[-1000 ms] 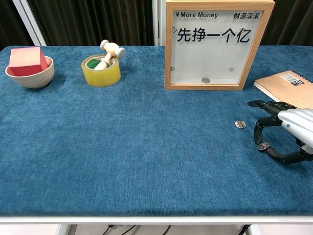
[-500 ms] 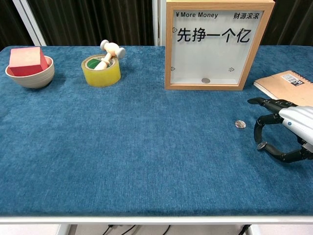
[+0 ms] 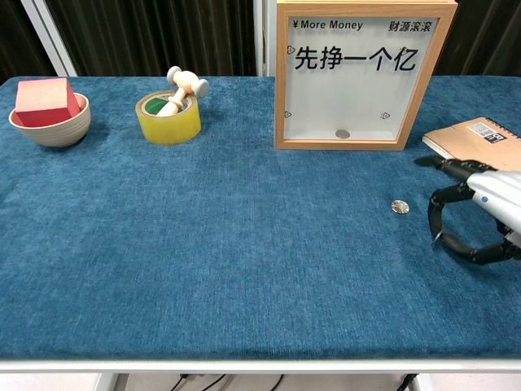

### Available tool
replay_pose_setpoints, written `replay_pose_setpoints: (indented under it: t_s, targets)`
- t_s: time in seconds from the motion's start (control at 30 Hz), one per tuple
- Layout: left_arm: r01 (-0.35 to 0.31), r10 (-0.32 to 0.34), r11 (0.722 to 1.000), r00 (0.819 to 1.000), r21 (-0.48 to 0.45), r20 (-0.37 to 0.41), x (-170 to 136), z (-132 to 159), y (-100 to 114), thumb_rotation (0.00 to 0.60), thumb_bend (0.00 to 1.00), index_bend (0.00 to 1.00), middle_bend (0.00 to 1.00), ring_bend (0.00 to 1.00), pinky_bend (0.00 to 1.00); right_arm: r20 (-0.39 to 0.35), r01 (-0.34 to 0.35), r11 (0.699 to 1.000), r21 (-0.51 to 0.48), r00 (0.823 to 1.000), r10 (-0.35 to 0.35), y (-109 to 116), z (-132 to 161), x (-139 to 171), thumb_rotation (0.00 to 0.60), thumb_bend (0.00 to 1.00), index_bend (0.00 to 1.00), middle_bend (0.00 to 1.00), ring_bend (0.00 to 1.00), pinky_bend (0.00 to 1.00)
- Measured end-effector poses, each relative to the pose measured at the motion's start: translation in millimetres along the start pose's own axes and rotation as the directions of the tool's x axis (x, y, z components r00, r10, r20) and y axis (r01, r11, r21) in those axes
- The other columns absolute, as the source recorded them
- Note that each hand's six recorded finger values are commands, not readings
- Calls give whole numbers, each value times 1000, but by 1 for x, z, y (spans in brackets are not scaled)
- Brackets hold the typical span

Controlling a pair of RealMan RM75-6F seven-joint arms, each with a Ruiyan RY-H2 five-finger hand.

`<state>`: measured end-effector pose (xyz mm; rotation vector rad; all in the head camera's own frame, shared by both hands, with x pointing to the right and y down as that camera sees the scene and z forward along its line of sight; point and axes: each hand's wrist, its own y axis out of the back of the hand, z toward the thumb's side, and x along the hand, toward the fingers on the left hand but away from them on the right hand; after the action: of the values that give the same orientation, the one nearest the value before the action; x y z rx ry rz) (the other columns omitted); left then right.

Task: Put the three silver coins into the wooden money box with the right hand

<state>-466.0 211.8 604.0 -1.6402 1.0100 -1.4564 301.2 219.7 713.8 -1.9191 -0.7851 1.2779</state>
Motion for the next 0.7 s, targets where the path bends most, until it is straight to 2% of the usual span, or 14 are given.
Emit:
replay_pose_setpoints:
  t_s: [0.13, 0.23, 0.33, 0.5, 0.6, 0.7]
  targets:
    - [0, 0, 1000, 1000, 4, 4, 0, 2, 1, 600, 29, 8, 0, 0, 0, -4, 66, 997, -29, 998, -66, 23, 1, -2, 600, 443, 685, 6, 0, 0]
    - [-4, 4, 1000, 1000, 3, 8, 0, 4, 2, 599, 30, 8, 0, 0, 0, -4, 139, 989, -57, 990, -139, 52, 2, -4, 600, 452, 689, 10, 0, 0]
    - [-5, 5, 1000, 1000, 4, 10, 0, 5, 2, 600, 29, 8, 0, 0, 0, -1, 229, 970, -82, 973, -230, 91, 3, -7, 600, 453, 700, 18, 0, 0]
    - [-4, 4, 1000, 1000, 4, 15, 0, 7, 2, 600, 29, 8, 0, 0, 0, 26, 385, 919, -81, 923, -385, 165, 0, -20, 600, 454, 710, 23, 0, 0]
    - [-4, 4, 1000, 1000, 3, 22, -1, 9, 2, 599, 29, 8, 0, 0, 0, 61, 444, 894, -69, 896, -440, 199, -2, -34, 600, 453, 714, 26, 0, 0]
    - [-8, 8, 1000, 1000, 1, 28, -1, 12, 3, 600, 30, 8, 0, 0, 0, 103, 458, 887, -57, 886, -451, 222, -3, -50, 600, 454, 723, 30, 0, 0]
